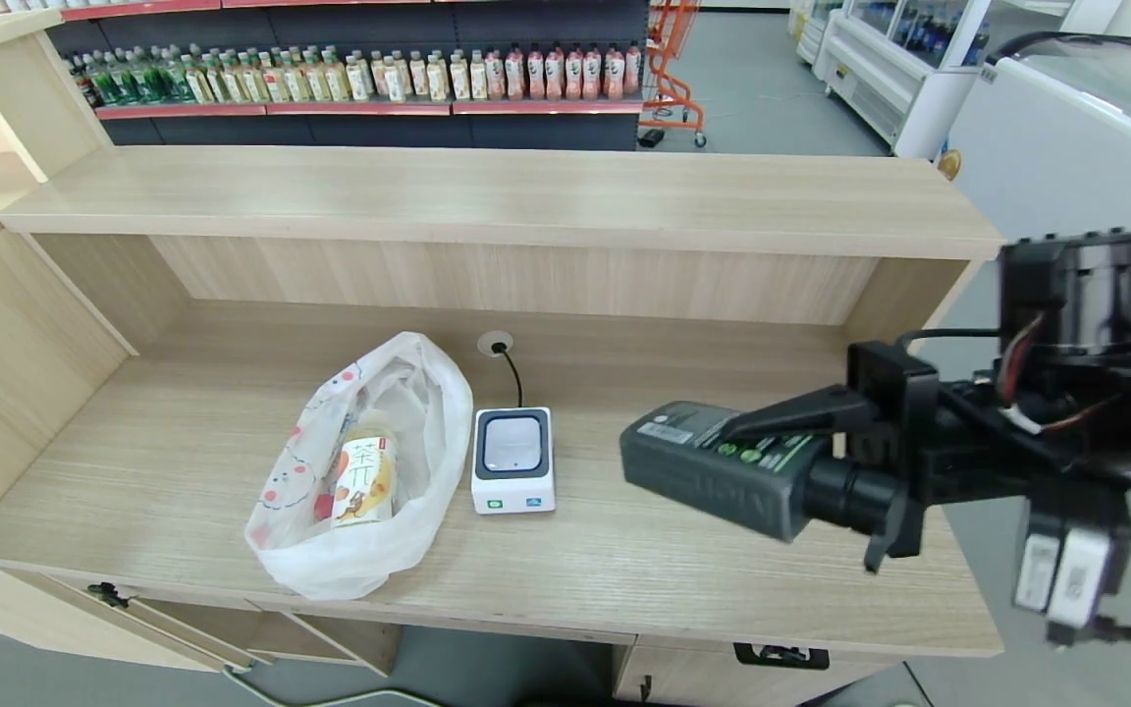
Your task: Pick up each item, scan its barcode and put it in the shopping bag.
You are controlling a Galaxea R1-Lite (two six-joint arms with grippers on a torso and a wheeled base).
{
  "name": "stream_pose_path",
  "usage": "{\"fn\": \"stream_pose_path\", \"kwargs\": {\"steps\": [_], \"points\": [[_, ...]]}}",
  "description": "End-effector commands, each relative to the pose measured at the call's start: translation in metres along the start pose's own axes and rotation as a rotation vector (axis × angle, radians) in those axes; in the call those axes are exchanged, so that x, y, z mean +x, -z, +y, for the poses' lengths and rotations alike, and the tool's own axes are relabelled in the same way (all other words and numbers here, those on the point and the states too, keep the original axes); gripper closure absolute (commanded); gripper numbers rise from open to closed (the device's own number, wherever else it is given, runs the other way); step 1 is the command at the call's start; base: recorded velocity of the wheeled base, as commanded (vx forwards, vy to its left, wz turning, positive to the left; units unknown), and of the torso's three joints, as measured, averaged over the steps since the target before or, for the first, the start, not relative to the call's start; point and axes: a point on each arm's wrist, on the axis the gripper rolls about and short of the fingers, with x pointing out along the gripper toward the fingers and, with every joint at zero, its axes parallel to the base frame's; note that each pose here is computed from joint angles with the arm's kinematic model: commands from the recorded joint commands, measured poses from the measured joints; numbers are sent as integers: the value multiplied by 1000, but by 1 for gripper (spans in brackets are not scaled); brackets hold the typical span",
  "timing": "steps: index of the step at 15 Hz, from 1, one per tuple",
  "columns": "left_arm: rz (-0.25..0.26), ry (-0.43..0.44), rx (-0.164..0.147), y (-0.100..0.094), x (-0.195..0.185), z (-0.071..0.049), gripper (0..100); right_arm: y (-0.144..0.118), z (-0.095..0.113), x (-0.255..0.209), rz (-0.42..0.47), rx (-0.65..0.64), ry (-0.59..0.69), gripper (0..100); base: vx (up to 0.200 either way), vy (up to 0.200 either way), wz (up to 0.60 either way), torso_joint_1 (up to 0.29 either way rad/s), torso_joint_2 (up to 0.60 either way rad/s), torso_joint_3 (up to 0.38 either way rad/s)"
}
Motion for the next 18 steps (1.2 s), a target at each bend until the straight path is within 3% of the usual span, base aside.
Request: {"fn": "stream_pose_path", "kwargs": {"steps": [1,2,3,4,5,7,11,18], "points": [[-1,0,-1,0,0,0,0,-36,-35,-47,144,156,97,100,0,0,0,0,0,0],[-1,0,1,0,0,0,0,-51,-43,-65,188,532,180,100,0,0,0,0,0,0],[-1,0,-1,0,0,0,0,-53,-39,-69,239,698,226,100,0,0,0,0,0,0],[-1,0,-1,0,0,0,0,-57,-24,-74,357,1048,359,100,0,0,0,0,0,0],[-1,0,-1,0,0,0,0,-61,-13,-76,360,1362,471,100,0,0,0,0,0,0],[-1,0,-1,0,0,0,0,-57,-4,-75,324,1693,639,100,0,0,0,0,0,0],[-1,0,-1,0,0,0,0,-53,11,-72,259,1891,715,100,0,0,0,0,0,0],[-1,0,4,0,0,0,0,-43,12,-65,256,1915,686,100,0,0,0,0,0,0]]}}
